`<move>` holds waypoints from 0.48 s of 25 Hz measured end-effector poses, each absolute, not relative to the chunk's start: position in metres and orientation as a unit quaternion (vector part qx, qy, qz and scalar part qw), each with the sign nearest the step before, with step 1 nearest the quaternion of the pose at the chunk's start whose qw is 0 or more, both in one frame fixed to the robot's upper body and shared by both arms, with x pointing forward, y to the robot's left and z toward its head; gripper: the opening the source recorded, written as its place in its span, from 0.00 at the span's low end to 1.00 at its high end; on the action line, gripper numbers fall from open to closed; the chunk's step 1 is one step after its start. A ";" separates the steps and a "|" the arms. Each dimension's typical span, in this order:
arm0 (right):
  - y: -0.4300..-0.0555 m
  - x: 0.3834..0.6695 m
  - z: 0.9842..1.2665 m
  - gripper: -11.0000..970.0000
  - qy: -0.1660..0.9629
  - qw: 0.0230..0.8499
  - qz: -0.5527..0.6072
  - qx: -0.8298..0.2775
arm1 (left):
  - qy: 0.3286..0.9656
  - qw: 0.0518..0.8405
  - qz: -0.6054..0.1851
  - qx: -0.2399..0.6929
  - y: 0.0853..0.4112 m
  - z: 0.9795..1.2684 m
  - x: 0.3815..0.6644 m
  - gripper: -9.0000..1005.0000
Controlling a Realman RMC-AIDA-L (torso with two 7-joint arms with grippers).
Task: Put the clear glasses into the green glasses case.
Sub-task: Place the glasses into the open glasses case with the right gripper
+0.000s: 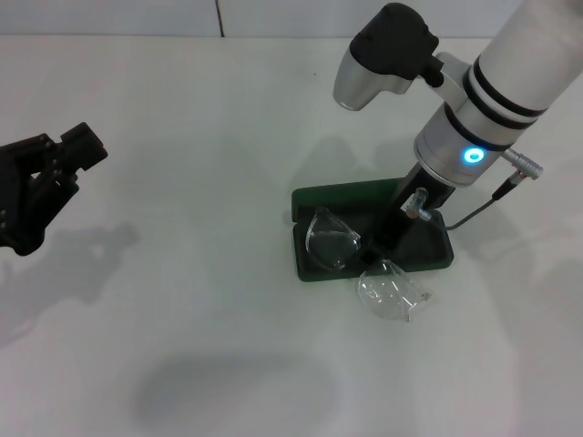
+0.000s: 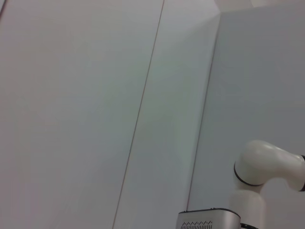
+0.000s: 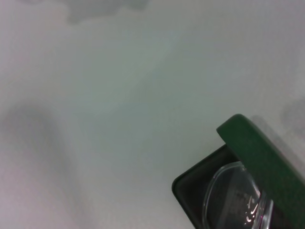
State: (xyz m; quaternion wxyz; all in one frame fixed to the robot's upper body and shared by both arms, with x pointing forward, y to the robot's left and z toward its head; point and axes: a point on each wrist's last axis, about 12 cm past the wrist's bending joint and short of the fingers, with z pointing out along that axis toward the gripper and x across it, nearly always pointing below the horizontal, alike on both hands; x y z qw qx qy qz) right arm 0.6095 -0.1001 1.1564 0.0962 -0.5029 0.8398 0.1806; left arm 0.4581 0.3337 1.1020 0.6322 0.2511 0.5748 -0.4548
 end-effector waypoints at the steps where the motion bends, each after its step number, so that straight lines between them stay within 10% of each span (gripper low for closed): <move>1: -0.100 0.610 1.156 0.38 0.840 0.096 0.181 -0.502 | 0.575 0.632 -0.455 0.251 0.334 1.102 0.458 0.09; 12: -0.098 0.606 1.152 0.30 0.837 0.090 0.190 -0.505 | 0.575 0.632 -0.455 0.250 0.334 1.101 0.458 0.09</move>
